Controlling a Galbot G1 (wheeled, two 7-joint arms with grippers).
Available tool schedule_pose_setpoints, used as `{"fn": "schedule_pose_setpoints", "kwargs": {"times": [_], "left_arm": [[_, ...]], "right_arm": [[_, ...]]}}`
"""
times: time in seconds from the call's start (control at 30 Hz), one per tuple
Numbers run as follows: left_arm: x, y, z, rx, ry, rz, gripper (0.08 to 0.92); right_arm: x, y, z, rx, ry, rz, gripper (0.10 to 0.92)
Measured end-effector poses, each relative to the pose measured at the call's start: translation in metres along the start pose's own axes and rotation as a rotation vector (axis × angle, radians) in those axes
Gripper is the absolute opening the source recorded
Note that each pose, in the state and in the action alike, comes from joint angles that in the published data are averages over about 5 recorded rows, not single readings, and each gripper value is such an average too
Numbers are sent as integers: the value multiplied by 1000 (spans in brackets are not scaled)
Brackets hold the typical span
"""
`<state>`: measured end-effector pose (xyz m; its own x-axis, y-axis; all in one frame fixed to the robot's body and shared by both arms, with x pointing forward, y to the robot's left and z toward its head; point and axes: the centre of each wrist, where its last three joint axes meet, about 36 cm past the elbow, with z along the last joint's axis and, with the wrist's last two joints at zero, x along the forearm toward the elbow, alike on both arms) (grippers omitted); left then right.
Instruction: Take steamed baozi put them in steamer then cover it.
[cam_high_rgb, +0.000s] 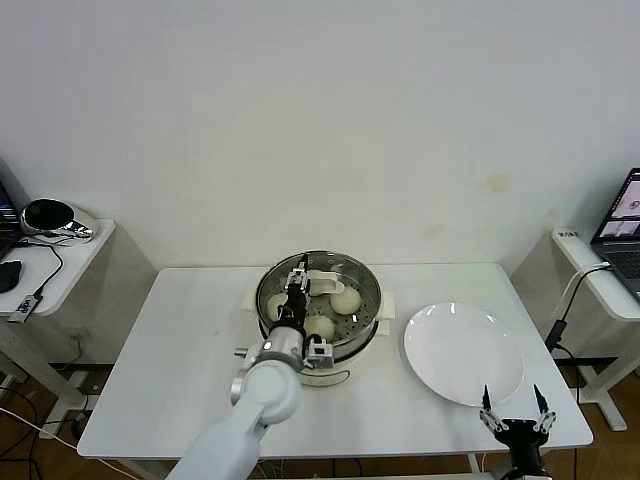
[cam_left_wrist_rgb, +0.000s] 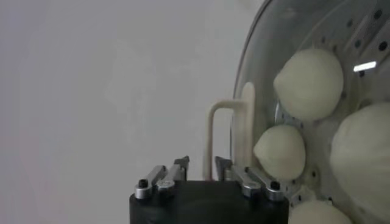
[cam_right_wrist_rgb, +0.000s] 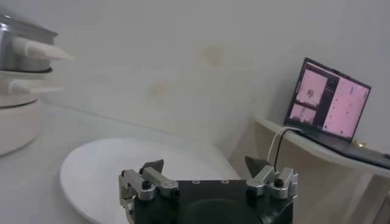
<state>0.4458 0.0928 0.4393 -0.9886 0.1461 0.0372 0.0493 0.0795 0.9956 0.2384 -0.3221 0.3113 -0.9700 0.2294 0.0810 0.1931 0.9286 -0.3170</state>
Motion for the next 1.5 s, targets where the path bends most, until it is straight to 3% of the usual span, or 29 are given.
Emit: {"fn": "schedule_pose_setpoints", "kwargs": {"times": [0.27, 0.47, 0.7, 0.97, 1.23, 1.5], "left_arm": [[64, 15, 17, 203, -72, -43, 769], [113, 9, 53, 533, -104, -77, 821], [171, -20, 100, 952, -18, -55, 823], [219, -60, 124, 1296, 125, -58, 823], [249, -93, 146, 1402, 237, -49, 823], [267, -110, 159, 1426, 277, -19, 823]], "right_arm": [[0, 1, 0, 2, -8, -10, 823], [3, 5, -2, -6, -14, -53, 823], [6, 12, -8, -22, -28, -157, 823], [17, 17, -13, -57, -39, -263, 823], [30, 27, -15, -86, -32, -336, 823], [43, 39, -22, -109, -18, -397, 823]]}}
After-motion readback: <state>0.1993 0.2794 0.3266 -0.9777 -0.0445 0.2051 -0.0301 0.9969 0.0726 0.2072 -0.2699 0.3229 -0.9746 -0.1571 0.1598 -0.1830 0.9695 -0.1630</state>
